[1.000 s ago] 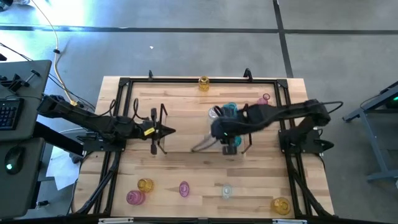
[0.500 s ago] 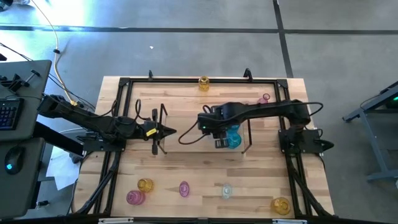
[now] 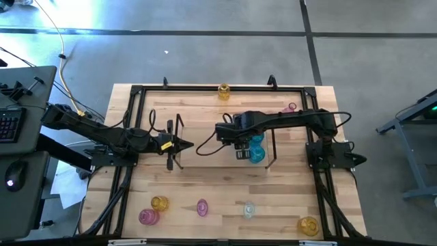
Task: Sort vases onto shelf
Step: Put the right transparent vase aligned with the other transparent vase on the shelf
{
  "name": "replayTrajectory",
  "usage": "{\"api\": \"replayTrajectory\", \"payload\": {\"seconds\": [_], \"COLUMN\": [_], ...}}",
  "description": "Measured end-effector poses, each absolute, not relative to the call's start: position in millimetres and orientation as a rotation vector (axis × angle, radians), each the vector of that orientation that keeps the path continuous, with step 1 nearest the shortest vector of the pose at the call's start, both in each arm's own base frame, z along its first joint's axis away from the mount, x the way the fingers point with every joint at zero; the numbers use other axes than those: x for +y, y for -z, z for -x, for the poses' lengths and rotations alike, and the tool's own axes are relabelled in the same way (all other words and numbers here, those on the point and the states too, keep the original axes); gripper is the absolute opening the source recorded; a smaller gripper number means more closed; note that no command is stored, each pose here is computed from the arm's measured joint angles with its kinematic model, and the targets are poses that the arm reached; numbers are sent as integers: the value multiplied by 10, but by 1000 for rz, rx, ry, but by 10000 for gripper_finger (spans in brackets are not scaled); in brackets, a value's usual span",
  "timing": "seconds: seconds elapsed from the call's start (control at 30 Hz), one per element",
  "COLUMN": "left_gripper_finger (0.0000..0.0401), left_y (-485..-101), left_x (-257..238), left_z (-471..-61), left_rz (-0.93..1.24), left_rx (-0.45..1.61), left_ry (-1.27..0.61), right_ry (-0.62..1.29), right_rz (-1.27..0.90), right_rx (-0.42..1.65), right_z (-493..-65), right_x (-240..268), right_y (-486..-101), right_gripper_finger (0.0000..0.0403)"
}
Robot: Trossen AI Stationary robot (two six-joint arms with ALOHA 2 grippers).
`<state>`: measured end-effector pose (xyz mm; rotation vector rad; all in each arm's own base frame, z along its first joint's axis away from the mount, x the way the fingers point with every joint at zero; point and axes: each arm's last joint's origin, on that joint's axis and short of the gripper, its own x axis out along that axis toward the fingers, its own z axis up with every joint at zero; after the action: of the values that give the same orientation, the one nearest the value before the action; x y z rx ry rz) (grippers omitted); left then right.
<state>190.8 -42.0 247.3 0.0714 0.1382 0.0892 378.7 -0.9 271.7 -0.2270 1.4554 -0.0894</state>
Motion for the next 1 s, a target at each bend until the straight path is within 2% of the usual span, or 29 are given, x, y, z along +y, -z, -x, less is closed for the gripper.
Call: {"api": "replayTrajectory", "payload": {"seconds": [0.2, 0.33, 0.7, 1.0], "left_gripper_finger": [1, 1, 1, 0], "left_y": [-2472, -2471, -2463, -2445], "left_x": [-420, -423, -423, -424], "left_z": [-1908, -1908, -1906, -1904], "left_rz": [-71, -71, -75, -80], "left_rx": [139, 140, 148, 167], "left_ry": [-87, -80, -78, -73], "right_ry": [114, 122, 119, 124], "right_rz": [238, 252, 273, 311], "right_rx": [1455, 1454, 1461, 1392], "right_z": [-3790, -3789, -3759, -3780], "right_x": [-16, -20, 24, 145], "right_y": [-2715, -2717, -2743, -3015], "right_gripper_finger": [198, 221, 227, 227]}}
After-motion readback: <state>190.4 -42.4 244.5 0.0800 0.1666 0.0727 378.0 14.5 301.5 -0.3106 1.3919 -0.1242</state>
